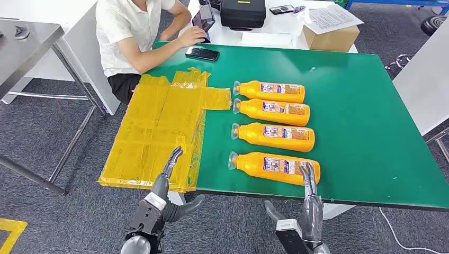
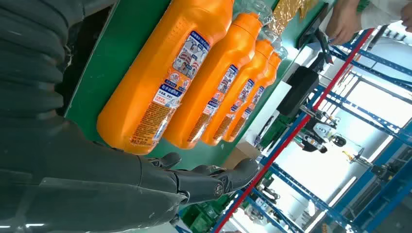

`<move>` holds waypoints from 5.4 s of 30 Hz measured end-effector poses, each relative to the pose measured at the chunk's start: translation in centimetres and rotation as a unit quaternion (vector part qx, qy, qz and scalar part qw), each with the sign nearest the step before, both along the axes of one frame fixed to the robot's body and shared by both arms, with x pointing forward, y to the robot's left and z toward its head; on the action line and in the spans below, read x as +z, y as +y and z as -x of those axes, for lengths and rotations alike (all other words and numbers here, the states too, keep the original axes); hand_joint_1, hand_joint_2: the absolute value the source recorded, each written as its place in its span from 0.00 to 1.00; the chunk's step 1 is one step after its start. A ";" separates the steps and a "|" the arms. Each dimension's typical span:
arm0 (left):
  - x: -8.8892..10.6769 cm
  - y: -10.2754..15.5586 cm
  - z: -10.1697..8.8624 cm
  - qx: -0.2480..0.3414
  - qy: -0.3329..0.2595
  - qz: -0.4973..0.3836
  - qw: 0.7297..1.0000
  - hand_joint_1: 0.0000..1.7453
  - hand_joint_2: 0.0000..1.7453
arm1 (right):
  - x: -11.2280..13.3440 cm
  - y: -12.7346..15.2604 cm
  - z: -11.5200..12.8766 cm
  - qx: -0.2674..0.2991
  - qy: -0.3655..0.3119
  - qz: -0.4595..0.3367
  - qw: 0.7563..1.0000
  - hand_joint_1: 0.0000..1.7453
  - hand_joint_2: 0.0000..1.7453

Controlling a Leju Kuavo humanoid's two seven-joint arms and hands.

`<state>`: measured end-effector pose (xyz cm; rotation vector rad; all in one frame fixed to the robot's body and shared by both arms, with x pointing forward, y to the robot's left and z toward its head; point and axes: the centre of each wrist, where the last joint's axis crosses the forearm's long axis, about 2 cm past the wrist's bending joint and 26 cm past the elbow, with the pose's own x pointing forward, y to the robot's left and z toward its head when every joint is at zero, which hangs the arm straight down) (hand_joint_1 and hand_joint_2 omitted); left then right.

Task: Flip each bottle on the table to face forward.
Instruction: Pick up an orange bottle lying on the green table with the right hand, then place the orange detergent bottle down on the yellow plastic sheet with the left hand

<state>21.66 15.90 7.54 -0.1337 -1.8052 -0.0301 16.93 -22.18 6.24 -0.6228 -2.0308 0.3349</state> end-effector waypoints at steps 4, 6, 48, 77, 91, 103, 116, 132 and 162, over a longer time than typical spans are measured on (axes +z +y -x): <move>0.0 0.0 0.0 0.000 0.000 -0.001 1.000 0.00 1.00 | 0.0 -0.1 -0.2 0.000 0.000 0.011 1.000 0.00 1.00; 0.0 0.0 0.0 -0.001 -0.001 -0.001 1.000 0.00 1.00 | 0.0 -0.3 -0.4 0.000 0.001 0.019 1.000 0.00 1.00; 2.0 -1.7 -3.1 -0.062 -0.024 -0.007 0.998 0.00 1.00 | -1.2 -7.8 -8.9 -0.014 0.152 0.349 0.925 0.00 1.00; 2.2 -2.1 -3.7 -0.070 -0.023 -0.001 0.997 0.00 1.00 | -1.1 -10.3 -12.7 0.019 0.280 0.396 0.874 1.00 1.00; 2.0 -2.5 -4.4 -0.045 0.015 0.083 0.995 0.00 1.00 | -2.0 -8.3 -9.6 0.194 0.247 0.157 0.936 1.00 1.00; 0.7 -2.5 -4.2 -0.101 0.132 0.283 0.945 0.00 1.00 | -1.1 -3.3 -8.1 0.252 0.187 0.009 0.949 1.00 1.00; 0.1 -3.1 -3.6 -0.138 0.155 0.338 0.918 0.00 1.00 | 1.1 4.1 -8.5 0.322 0.157 -0.068 0.931 1.00 1.00; 2.0 -3.7 -3.9 -0.176 0.116 0.345 0.915 0.45 1.00 | -0.7 8.2 -9.4 0.371 0.212 0.008 0.904 1.00 1.00; 2.9 -3.7 -5.9 -0.139 0.056 0.243 0.958 1.00 1.00 | 1.3 11.1 -9.0 0.400 0.173 0.003 0.900 0.00 1.00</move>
